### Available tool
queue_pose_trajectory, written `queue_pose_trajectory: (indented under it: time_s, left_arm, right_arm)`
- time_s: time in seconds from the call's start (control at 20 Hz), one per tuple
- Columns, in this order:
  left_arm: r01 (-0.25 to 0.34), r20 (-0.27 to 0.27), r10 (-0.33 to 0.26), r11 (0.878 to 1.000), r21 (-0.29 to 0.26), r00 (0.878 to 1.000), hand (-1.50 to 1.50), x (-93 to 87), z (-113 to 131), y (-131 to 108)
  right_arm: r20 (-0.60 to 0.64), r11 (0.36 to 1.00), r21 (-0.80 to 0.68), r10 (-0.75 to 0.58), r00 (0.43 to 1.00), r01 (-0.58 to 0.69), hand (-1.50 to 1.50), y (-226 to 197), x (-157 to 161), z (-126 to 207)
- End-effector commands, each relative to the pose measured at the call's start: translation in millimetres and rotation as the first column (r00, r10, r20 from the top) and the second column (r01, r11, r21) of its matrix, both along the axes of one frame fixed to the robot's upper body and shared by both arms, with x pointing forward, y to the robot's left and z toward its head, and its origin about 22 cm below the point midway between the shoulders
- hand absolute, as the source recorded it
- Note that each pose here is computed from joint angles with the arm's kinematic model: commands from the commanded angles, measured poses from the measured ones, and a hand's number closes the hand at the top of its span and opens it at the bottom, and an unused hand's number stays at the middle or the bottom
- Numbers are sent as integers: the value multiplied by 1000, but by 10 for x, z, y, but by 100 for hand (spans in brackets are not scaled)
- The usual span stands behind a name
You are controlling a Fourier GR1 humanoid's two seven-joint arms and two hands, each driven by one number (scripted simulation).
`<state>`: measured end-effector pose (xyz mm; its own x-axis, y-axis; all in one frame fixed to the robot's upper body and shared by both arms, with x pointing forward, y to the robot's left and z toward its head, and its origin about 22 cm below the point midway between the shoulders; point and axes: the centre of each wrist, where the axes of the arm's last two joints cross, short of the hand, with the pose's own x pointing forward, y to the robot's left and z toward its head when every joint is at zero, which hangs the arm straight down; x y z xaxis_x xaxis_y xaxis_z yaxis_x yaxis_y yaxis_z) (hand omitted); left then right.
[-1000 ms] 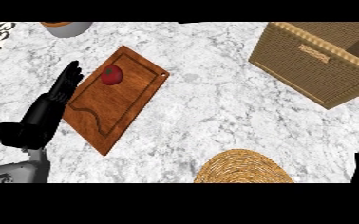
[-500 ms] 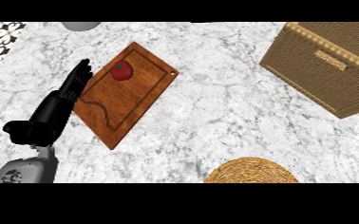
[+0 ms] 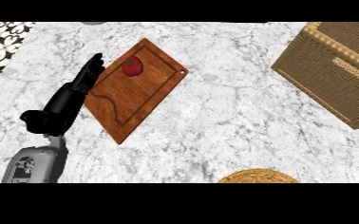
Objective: Pick the sweet potato from the placemat and place it in the basket
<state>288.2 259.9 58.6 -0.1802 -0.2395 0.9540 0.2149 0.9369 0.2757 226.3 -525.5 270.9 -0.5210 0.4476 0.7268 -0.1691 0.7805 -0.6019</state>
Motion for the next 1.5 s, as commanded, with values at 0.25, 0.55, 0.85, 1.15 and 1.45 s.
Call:
queue_pose_trajectory:
  time_s: [0.25, 0.55, 0.85, 1.15, 1.45]
  left_arm:
    - [25, 7, -25, 1000, -16, 1000, 0, 50, 55, -204]
    - [41, 9, -41, 999, -1, 999, 0, 47, 8, -180]
    - [36, 9, -36, 999, -11, 999, 0, -17, 21, -107]
    - [50, 19, -50, 999, -2, 999, 0, 39, 73, -70]
    - [33, 6, -33, 999, 2, 999, 0, 74, 52, -163]
  right_arm:
    - [-37, 997, 81, 16, 999, -13, 150, -42, 417, -1]
    - [-71, 999, 39, 24, 997, -21, 150, -1, 689, -296]
    - [-14, 997, 73, -16, 1000, 17, 150, 12, 900, -447]
    - [67, 995, 84, -58, 996, 53, 150, 110, 1103, -673]
    - [9, 971, 223, -89, 996, 85, -150, 190, 1288, -748]
